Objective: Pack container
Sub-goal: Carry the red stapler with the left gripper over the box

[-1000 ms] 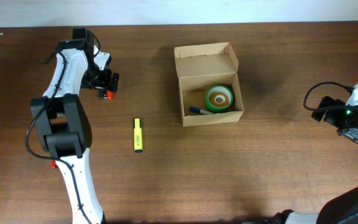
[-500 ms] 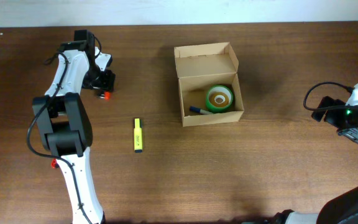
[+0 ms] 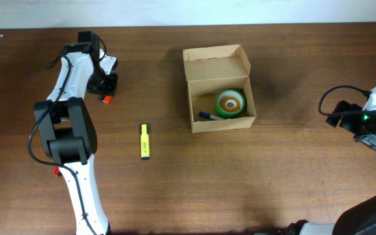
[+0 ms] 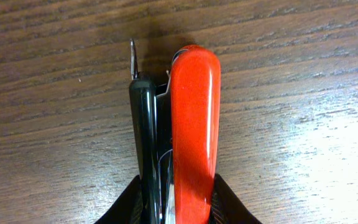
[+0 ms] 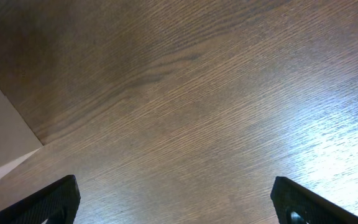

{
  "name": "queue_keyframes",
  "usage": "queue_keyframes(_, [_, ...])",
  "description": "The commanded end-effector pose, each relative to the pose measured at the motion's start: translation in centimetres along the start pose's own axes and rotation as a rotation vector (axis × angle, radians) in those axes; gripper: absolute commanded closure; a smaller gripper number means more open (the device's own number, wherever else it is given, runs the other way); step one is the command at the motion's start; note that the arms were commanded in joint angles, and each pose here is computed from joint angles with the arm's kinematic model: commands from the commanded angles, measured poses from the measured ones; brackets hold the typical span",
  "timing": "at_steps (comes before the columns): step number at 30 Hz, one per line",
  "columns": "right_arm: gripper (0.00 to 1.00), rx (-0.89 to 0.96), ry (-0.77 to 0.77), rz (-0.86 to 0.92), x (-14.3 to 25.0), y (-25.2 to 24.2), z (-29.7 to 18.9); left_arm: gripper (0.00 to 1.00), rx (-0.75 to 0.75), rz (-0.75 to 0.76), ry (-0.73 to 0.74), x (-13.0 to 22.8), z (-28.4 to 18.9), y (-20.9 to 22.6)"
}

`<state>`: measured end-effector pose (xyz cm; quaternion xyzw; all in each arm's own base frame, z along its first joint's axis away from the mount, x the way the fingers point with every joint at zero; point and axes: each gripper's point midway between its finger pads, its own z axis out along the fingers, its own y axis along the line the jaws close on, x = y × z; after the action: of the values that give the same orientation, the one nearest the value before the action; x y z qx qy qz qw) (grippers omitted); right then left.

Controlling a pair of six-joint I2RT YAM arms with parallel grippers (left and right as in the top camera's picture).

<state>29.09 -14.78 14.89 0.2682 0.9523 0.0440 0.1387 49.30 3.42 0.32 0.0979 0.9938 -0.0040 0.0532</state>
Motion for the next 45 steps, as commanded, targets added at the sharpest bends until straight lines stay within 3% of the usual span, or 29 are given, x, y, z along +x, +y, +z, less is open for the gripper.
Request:
queue_keyframes(1, [0.01,-0.014,-0.01,-0.006,-0.1,0.2,-0.3,0.98,0.01,0.045,0.015,-0.1,-0.2,-0.8])
queue_keyframes(13, [0.01,-0.014,-0.007,-0.005,0.0,0.2,-0.3,0.99,-0.03,0.213,-0.188,-6.3,-10.9,-4.9])
queue_keyframes(20, [0.01,-0.014,-0.007,-0.005,0.0,0.2,-0.3,0.99,-0.046,0.407,-0.264,-5.8,-17.5,-8.2])
queue_keyframes(27, [0.01,-0.014,-0.007,-0.005,0.0,0.2,-0.3,0.99,-0.036,0.644,-0.334,-3.9,-23.3,-14.5])
queue_keyframes(38, [0.01,-0.013,-0.007,-0.005,0.0,0.2,-0.3,0.99,0.012,0.981,-0.336,-1.0,-24.6,-25.2])
queue_keyframes(45, [0.01,-0.014,-0.008,-0.005,0.0,0.2,-0.3,0.99,0.019,1.155,-0.361,-0.1,-24.7,-29.4])
